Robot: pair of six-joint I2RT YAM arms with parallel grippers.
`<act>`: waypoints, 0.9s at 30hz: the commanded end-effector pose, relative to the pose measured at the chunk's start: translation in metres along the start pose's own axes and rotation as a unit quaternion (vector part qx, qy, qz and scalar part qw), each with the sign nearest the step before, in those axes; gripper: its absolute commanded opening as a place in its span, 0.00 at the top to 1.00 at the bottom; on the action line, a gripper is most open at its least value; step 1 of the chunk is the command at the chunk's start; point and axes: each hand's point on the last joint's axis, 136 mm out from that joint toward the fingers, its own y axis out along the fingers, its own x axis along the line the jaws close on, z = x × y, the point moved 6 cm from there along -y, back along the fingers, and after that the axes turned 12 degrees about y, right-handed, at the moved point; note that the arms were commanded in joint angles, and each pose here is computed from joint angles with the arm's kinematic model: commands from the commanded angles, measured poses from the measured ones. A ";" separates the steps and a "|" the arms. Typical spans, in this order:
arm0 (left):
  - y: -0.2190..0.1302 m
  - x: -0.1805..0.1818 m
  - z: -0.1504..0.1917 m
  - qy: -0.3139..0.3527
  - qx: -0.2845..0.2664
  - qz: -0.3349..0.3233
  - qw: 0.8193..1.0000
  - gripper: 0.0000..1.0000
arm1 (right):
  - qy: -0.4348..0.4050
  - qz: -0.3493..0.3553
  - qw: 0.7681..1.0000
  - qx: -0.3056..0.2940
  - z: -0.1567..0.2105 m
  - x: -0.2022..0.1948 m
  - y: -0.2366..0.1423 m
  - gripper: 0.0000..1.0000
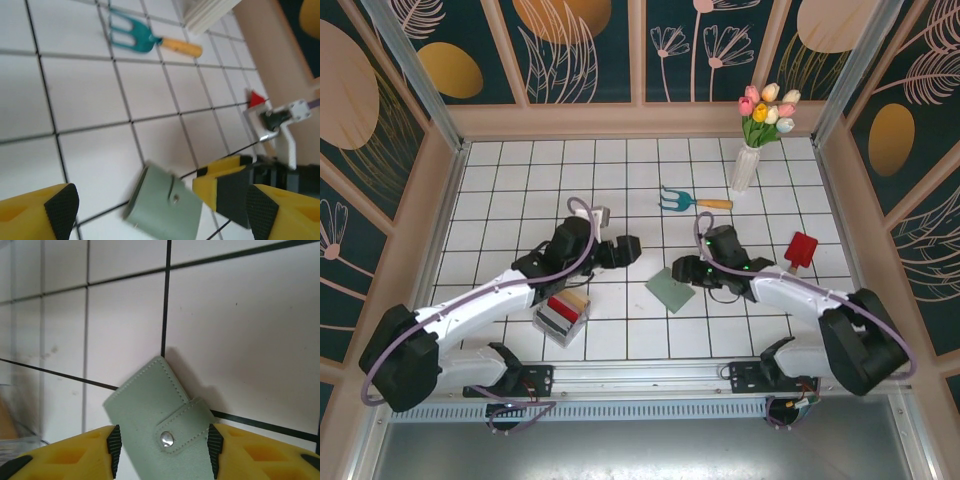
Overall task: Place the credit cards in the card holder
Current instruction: Rotate the card holder at the bottom-center of the table.
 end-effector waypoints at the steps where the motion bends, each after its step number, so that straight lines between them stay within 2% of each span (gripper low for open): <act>1: 0.002 -0.001 0.018 -0.041 0.032 0.037 0.998 0.16 | -0.037 0.066 0.997 -0.001 -0.001 -0.004 0.009 0.48; 6: 0.017 -0.002 0.040 -0.077 0.077 0.070 0.992 0.24 | -0.028 0.090 0.995 0.046 0.015 -0.007 0.026 0.62; 8: 0.024 -0.003 0.047 -0.079 0.087 0.070 0.991 0.24 | -0.011 0.103 0.993 0.050 0.026 -0.010 0.027 0.64; 12: 0.037 -0.003 0.061 -0.092 0.125 0.067 0.986 0.28 | 0.074 0.114 0.989 0.051 0.053 -0.022 0.025 0.65; 17: 0.044 0.001 0.087 -0.120 0.157 0.042 0.979 0.29 | 0.179 0.072 0.981 0.015 0.070 -0.033 0.015 0.65; 22: 0.046 0.000 0.111 -0.136 0.184 0.042 0.973 0.30 | 0.189 0.070 0.979 -0.011 0.069 -0.038 0.004 0.66; 27: 0.052 -0.007 0.113 -0.146 0.179 0.069 0.971 0.35 | 0.184 0.059 0.981 0.007 0.075 -0.040 0.004 0.68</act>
